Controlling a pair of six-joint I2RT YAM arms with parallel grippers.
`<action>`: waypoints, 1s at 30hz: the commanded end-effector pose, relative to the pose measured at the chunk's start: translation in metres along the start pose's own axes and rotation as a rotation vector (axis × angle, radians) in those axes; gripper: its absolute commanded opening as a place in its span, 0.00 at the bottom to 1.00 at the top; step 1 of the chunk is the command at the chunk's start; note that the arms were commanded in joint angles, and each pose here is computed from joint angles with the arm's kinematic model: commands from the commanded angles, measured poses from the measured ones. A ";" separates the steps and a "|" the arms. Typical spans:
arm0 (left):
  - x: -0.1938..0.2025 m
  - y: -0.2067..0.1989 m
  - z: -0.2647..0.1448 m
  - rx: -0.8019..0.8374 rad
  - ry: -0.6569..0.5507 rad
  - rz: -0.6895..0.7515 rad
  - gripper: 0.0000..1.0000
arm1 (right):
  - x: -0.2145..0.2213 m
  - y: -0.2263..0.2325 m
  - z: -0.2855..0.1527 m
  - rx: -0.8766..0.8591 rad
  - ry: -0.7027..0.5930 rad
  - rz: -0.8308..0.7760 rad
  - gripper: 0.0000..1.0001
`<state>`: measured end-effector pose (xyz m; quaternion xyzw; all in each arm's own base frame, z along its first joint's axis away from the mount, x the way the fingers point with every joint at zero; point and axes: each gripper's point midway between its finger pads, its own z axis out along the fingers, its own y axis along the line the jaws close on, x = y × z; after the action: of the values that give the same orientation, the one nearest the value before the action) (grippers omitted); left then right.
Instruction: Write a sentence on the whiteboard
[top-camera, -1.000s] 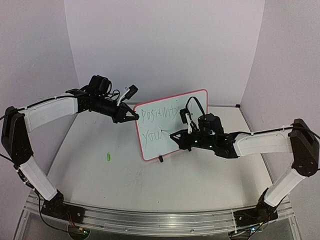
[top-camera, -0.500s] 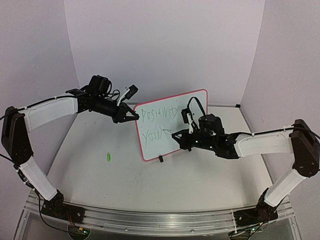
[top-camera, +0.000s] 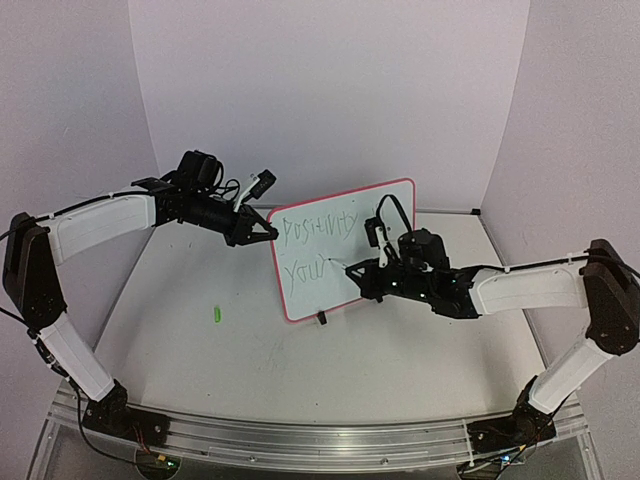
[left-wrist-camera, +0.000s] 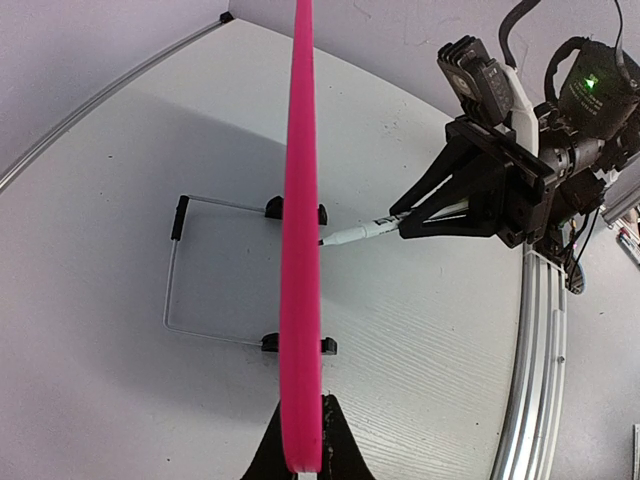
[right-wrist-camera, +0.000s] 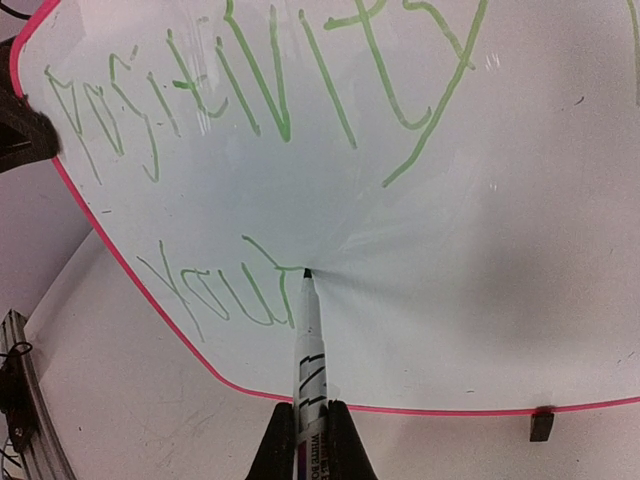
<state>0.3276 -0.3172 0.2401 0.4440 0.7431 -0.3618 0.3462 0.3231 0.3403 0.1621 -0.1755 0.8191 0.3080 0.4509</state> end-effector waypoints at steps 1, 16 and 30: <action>0.019 -0.001 0.005 -0.015 0.082 0.004 0.00 | -0.023 0.002 -0.014 0.001 -0.075 0.010 0.00; 0.018 -0.002 0.003 -0.023 0.080 0.011 0.00 | -0.028 0.007 -0.053 -0.095 -0.074 0.017 0.00; 0.022 -0.004 0.005 -0.023 0.091 0.010 0.00 | -0.025 -0.020 -0.068 -0.181 -0.057 0.052 0.00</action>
<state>0.3266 -0.3183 0.2403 0.4460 0.7425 -0.3596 0.3471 0.3116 0.2783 0.1894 -0.1654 0.8029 0.3613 0.4443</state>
